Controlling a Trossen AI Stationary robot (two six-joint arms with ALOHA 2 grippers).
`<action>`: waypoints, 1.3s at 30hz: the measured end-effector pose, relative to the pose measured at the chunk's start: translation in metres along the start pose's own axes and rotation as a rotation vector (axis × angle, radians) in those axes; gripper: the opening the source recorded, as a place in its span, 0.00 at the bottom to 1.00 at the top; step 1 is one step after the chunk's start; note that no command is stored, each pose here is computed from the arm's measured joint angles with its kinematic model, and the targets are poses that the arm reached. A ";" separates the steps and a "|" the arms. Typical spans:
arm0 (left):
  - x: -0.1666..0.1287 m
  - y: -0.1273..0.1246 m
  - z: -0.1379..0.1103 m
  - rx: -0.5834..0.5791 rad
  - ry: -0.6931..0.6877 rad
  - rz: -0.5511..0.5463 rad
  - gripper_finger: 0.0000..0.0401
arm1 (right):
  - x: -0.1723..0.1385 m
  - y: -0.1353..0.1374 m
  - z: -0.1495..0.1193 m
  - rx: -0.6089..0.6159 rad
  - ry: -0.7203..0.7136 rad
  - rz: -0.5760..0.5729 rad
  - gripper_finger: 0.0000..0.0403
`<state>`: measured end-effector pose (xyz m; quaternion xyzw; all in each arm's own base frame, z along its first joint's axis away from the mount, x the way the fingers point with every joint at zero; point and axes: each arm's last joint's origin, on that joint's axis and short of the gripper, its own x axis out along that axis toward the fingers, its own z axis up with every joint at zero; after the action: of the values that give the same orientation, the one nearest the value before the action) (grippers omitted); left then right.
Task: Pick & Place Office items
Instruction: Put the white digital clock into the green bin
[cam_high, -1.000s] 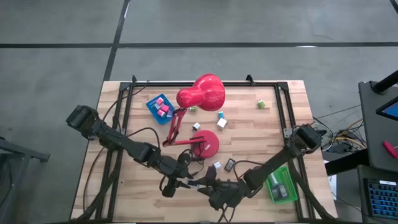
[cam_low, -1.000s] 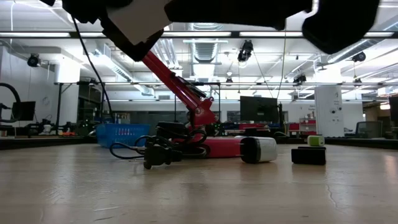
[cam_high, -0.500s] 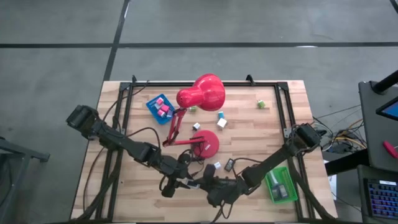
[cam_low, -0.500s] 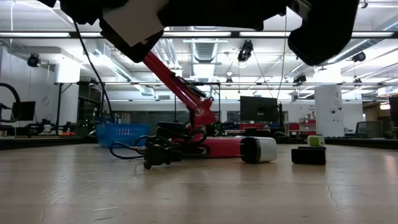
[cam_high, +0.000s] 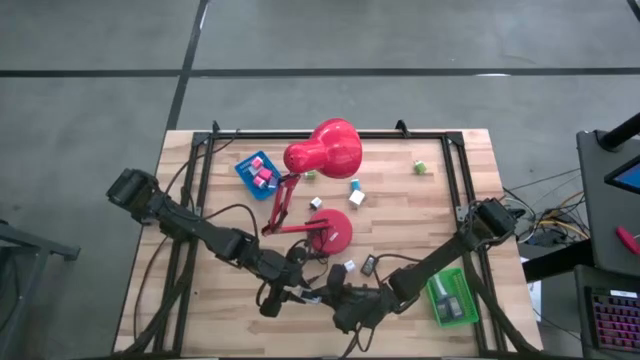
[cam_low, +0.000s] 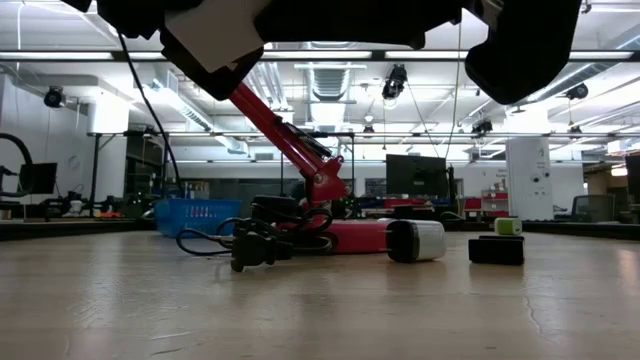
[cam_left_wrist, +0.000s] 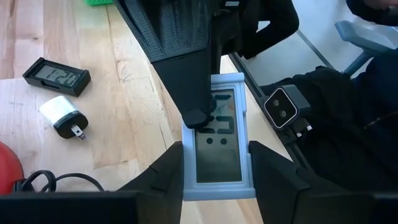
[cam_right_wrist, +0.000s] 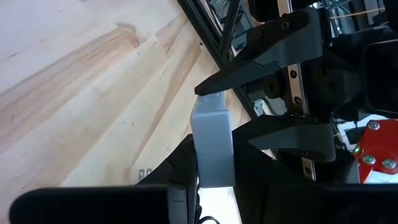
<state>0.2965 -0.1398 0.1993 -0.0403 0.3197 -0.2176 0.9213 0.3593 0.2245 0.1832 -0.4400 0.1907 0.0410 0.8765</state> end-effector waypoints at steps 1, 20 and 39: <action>0.000 0.000 0.000 0.000 0.000 -0.001 0.36 | 0.000 0.000 0.000 0.010 0.000 0.000 0.16; 0.000 -0.001 0.001 0.106 -0.016 -0.001 0.34 | -0.001 0.000 0.001 0.050 0.001 -0.008 0.15; -0.002 -0.019 0.003 0.282 -0.056 -0.044 0.52 | -0.001 0.003 0.000 0.097 0.017 0.006 0.14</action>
<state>0.2897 -0.1562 0.2067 0.0767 0.2593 -0.2792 0.9214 0.3571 0.2262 0.1812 -0.3970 0.2011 0.0307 0.8950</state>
